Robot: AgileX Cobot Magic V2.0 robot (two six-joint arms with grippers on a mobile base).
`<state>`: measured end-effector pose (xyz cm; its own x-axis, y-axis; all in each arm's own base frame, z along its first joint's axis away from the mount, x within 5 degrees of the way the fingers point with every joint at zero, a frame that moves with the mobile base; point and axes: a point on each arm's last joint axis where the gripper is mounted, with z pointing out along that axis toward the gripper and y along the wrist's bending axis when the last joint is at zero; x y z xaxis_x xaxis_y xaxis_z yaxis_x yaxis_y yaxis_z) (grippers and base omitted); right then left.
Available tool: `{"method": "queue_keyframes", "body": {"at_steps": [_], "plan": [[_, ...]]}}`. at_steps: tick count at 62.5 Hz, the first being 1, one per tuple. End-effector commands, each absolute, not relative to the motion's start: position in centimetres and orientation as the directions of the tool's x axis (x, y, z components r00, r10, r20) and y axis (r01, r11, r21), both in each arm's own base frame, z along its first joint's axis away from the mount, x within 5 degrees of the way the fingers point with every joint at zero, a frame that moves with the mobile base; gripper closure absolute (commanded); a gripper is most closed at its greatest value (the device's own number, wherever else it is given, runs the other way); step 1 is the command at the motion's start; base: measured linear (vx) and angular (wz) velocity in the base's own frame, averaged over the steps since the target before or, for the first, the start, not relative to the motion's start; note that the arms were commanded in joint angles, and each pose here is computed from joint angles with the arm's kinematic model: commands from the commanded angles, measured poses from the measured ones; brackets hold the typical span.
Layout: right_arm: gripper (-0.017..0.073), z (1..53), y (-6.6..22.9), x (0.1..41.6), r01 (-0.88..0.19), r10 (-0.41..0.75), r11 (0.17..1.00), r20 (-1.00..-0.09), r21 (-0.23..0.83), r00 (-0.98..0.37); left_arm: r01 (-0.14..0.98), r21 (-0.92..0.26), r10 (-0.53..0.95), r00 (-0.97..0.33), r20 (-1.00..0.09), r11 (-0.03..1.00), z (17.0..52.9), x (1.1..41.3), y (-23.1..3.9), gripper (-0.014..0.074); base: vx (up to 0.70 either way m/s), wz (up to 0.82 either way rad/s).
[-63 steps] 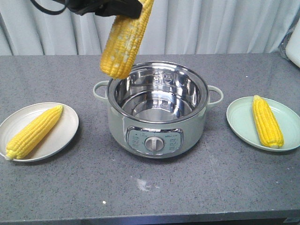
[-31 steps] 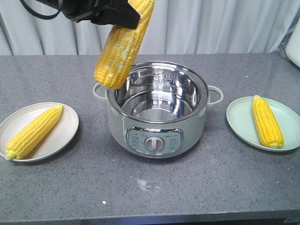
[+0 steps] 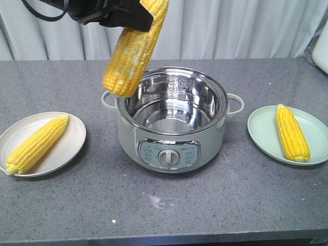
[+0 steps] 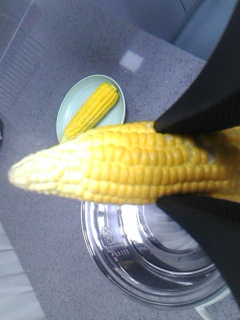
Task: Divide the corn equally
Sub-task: 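Turn the base away from the pot while both grippers hold corn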
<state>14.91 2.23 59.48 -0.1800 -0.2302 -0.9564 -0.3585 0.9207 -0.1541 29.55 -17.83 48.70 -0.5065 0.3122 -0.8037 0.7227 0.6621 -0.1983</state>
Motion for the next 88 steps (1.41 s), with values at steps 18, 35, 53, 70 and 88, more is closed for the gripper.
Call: {"method": "queue_keyframes", "body": {"at_steps": [18, 35, 53, 70, 88], "plan": [[0.0561, 60.58, 2.17, 14.40, -0.329, -0.210, 0.929, -0.973, -0.169, -0.094, 0.737, -0.191, 0.232, -0.431, -0.872, 0.649, 51.48, 27.91, -17.25, 0.0601, 0.00, -0.01], [0.0561, 60.58, 2.17, 14.40, -0.329, -0.210, 0.929, -0.973, -0.169, -0.094, 0.737, -0.191, 0.232, -0.431, -0.872, 0.649, 51.48, 27.91, -17.25, 0.0601, -0.02, -0.06], [0.0561, 60.59, 2.17, 14.41, -0.329, -0.210, 0.929, -0.973, -0.169, -0.093, 0.737, -0.191, 0.232, -0.431, -0.872, 0.649, 51.48, 27.91, -17.25, 0.0601, -0.02, -0.12], [0.0561, 60.58, 2.17, 14.40, -0.329, -0.210, 0.929, -0.973, -0.169, -0.094, 0.737, -0.191, 0.232, -0.431, -0.872, 0.649, 51.48, 27.91, -17.25, 0.0601, -0.02, -0.22], [0.0561, 60.58, 2.17, 14.40, -0.329, -0.210, 0.929, -0.973, -0.169, -0.094, 0.737, -0.190, 0.233, -0.430, -0.872, 0.649, 51.48, 27.91, -17.25, 0.0601, -0.01, -0.25]]}}
